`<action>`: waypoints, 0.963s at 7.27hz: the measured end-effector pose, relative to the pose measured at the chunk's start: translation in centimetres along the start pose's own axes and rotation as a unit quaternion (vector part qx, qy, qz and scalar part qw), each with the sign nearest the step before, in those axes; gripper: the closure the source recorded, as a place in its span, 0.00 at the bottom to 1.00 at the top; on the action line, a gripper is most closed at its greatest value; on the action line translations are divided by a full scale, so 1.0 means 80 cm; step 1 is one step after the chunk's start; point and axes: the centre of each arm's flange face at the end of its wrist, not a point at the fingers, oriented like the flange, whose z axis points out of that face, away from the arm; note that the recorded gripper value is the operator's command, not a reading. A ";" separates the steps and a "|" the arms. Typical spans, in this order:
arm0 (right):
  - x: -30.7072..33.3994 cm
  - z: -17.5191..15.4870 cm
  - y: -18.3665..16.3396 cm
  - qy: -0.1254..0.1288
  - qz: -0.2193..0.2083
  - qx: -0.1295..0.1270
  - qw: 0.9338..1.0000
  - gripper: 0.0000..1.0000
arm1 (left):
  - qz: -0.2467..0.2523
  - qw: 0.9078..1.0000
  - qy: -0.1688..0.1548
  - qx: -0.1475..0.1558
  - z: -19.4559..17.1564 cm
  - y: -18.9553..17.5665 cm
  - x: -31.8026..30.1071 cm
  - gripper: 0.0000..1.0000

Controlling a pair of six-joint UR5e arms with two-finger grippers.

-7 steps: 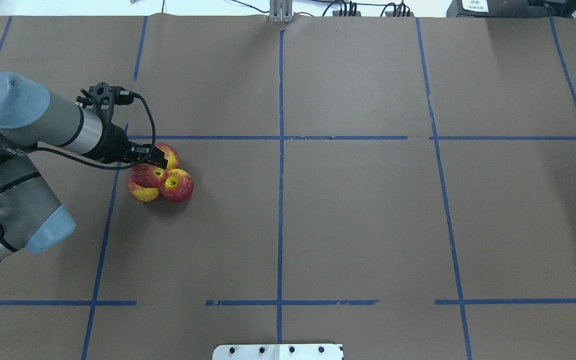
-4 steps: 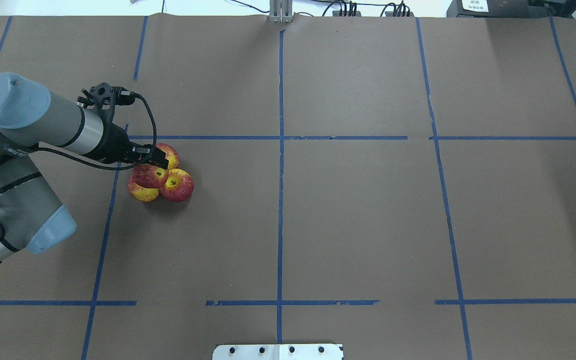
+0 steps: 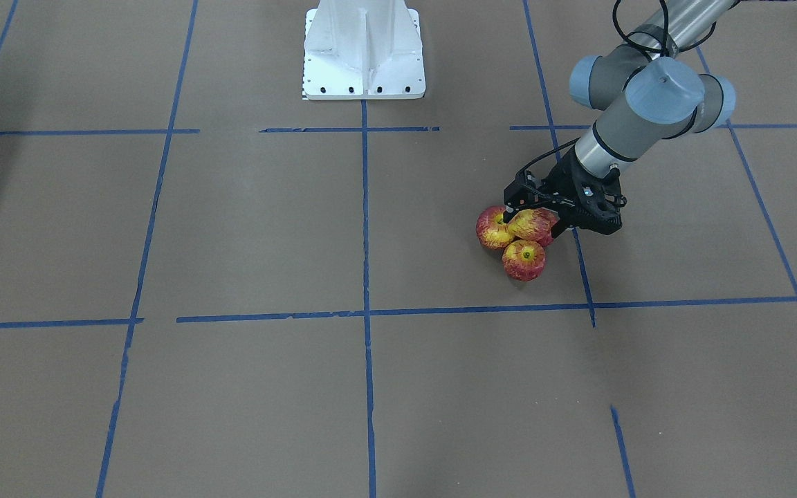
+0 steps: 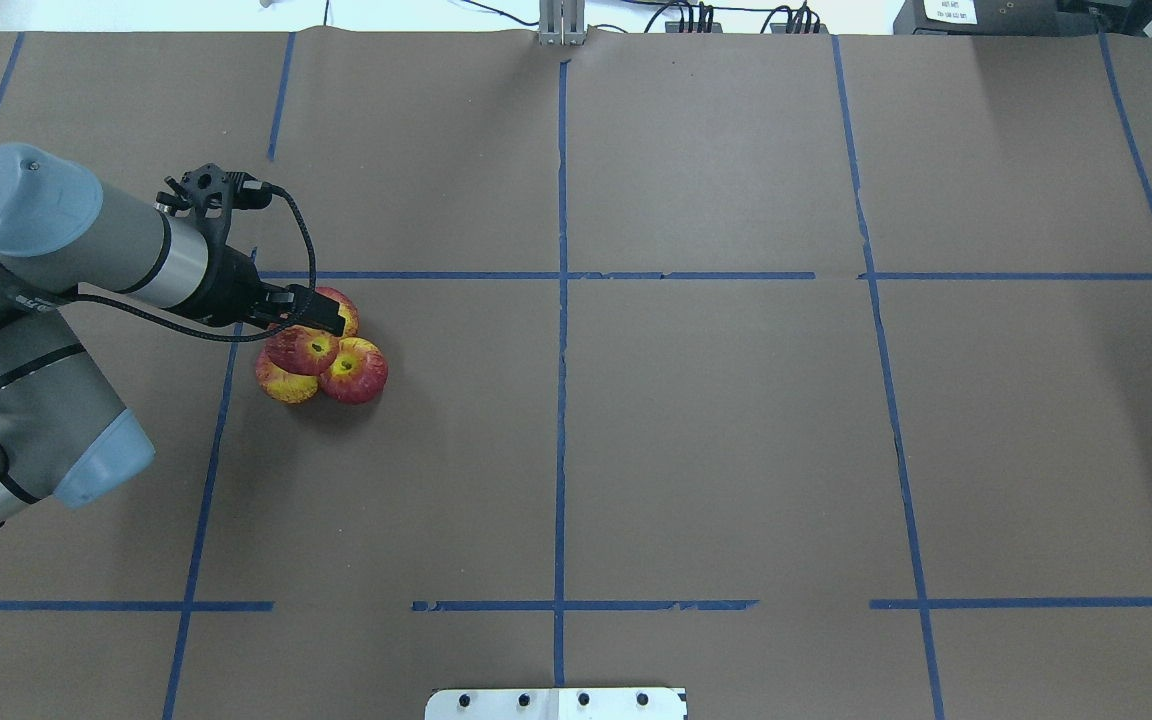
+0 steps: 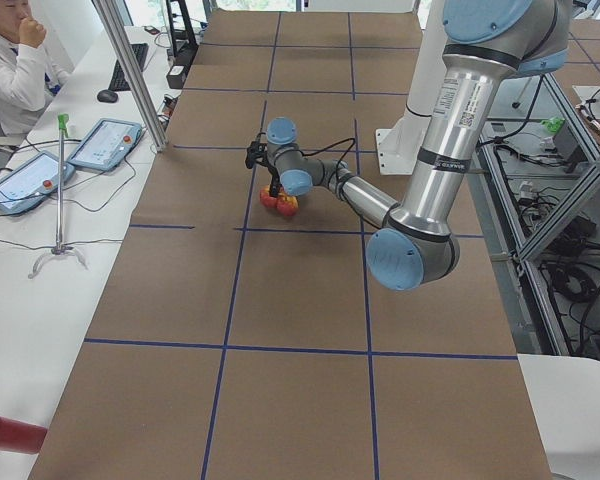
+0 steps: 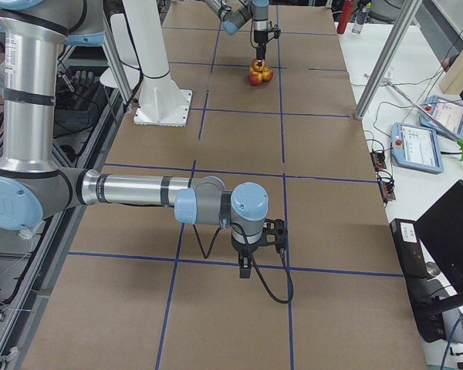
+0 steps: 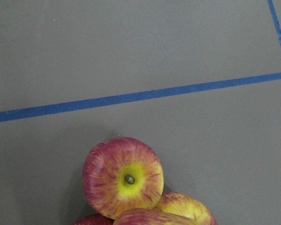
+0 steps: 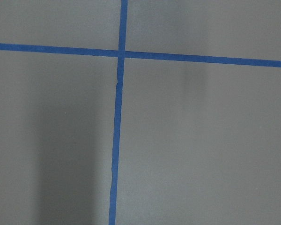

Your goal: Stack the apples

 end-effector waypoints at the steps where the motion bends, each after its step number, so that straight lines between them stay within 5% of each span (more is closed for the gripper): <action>1: 0.000 0.000 0.000 0.000 0.000 0.000 1.000 0.00 | 0.001 1.000 0.004 0.010 -0.017 -0.006 -0.001 0.02; 4: 0.000 0.000 0.000 0.000 0.000 0.000 1.000 0.00 | 0.037 0.999 -0.028 0.027 -0.097 0.025 -0.106 0.04; 7: 0.000 0.000 0.000 0.000 0.000 0.000 1.000 0.00 | 0.113 0.985 -0.128 0.006 -0.183 0.097 -0.317 0.04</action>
